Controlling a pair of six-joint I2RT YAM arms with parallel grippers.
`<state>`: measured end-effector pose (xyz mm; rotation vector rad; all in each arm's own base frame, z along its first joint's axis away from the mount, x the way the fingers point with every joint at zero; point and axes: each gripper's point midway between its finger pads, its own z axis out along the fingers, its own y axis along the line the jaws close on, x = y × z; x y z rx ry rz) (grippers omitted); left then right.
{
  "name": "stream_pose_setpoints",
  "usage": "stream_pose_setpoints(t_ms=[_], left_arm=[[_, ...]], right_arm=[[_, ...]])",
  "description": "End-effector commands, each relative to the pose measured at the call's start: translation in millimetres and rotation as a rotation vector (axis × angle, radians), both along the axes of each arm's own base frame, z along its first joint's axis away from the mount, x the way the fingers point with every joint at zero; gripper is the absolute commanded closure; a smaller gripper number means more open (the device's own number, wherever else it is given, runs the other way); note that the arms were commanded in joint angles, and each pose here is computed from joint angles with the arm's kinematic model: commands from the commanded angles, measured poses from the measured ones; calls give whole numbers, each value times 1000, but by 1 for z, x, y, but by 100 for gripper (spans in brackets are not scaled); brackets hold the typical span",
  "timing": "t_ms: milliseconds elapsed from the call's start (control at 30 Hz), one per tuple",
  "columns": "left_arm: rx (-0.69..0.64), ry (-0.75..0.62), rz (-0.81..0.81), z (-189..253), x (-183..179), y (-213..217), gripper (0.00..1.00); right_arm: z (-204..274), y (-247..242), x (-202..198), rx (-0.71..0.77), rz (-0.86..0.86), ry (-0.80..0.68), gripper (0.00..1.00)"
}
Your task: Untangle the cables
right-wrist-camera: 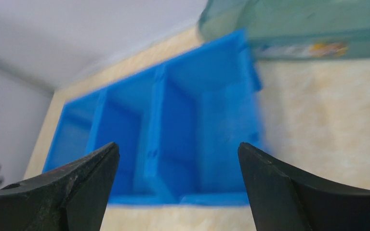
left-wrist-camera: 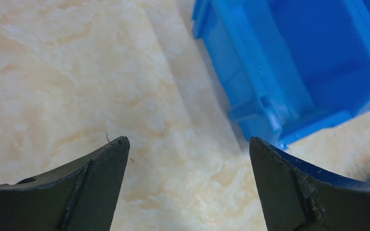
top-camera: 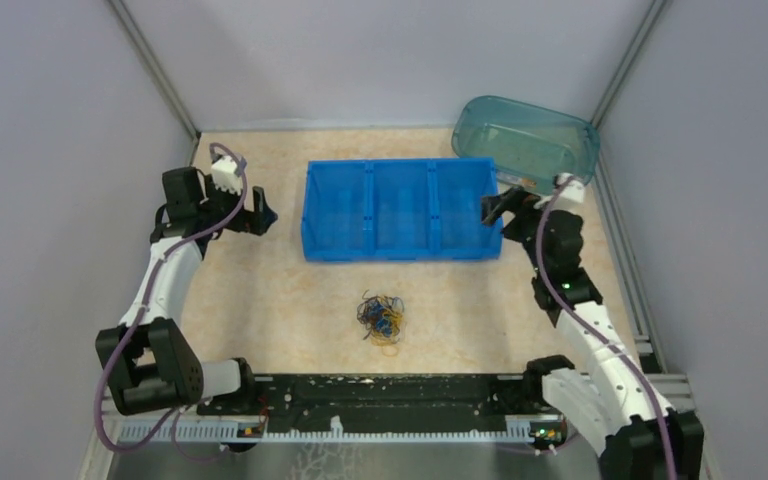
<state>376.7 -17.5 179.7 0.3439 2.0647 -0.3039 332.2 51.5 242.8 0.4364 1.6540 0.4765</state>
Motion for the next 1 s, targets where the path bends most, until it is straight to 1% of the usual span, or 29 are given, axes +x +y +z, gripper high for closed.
stream_pose_setpoints(t_ms=[0, 67, 200, 333, 400, 467, 533, 800, 967], left_arm=[[-12, 93, -168, -14, -38, -23, 0], [-16, 118, -212, -19, -49, -28, 0], [-6, 131, -289, -21, -66, -35, 0], [-7, 137, -336, -22, -78, -40, 0], [-18, 134, -358, -20, -84, -44, 0], [-38, 126, -383, -18, -89, -49, 0], [-55, 112, -409, -15, -94, -55, 0], [-58, 92, -440, -14, -104, -60, 0], [-64, 92, -450, -12, -105, -61, 0]], right_arm=[[2, 100, -25, -159, 383, 23, 8], [-8, 139, -42, -213, 515, 45, 14], [-33, 206, -81, -288, 770, 83, 24], [-60, 251, -105, -342, 965, 142, 29], [-74, 266, -109, -381, 1024, 171, 33], [-78, 278, -110, -384, 1067, 172, 35], [-84, 286, -106, -402, 1095, 173, 40], [-122, 309, -105, -460, 1227, 247, 41], [-138, 312, -101, -495, 1238, 268, 46]])
